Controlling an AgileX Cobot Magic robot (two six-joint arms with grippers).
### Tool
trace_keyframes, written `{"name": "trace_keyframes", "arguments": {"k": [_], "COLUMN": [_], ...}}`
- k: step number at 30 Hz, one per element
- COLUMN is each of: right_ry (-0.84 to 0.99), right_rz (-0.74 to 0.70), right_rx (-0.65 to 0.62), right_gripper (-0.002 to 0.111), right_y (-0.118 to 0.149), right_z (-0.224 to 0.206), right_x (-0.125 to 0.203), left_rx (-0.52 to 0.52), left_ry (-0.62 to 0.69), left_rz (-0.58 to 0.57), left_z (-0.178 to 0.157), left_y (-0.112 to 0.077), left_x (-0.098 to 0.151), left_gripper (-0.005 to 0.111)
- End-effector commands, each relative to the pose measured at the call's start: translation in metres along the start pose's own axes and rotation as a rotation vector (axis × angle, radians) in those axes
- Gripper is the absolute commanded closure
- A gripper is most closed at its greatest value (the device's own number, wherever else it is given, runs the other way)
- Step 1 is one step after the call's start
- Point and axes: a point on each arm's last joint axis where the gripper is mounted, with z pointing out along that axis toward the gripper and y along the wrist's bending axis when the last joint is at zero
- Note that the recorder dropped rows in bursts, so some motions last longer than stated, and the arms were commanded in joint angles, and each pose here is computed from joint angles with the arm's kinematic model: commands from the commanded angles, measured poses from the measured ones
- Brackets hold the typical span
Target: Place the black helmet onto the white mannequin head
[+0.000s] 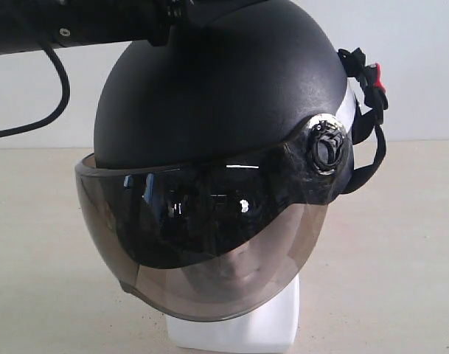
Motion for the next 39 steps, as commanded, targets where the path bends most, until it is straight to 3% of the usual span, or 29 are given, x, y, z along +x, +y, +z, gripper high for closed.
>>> {"name": "trace_keyframes", "arguments": {"k": [1,5,7,15,39], "right_ry": [-0.015,0.064,0.103,0.130,0.139], "right_rz": [0.070,0.081,0.083,0.051,0.057], "right_rx": [-0.200,-0.198,-0.178,-0.182,-0.119], "right_gripper": [0.089,0.052,0.045,0.071,0.071], "right_y": [0.016,0.027,0.033,0.056,0.062], "right_z": [-0.002,0.014,0.026,0.065,0.089], "right_x": [0.001,0.005,0.007,0.008,0.011], "left_rx": [-0.033,-0.031,-0.031,-0.032,-0.018], "left_ry": [0.160,0.162,0.163,0.165,0.192], "left_rz": [-0.112,-0.111,-0.110,-0.119,-0.121], "left_z": [0.006,0.006,0.006,0.006,0.005], "left_y": [0.013,0.013,0.013,0.013,0.012], "left_x": [0.035,0.035,0.035,0.035,0.038], "left_gripper": [0.102,0.102,0.102,0.102,0.102]}}
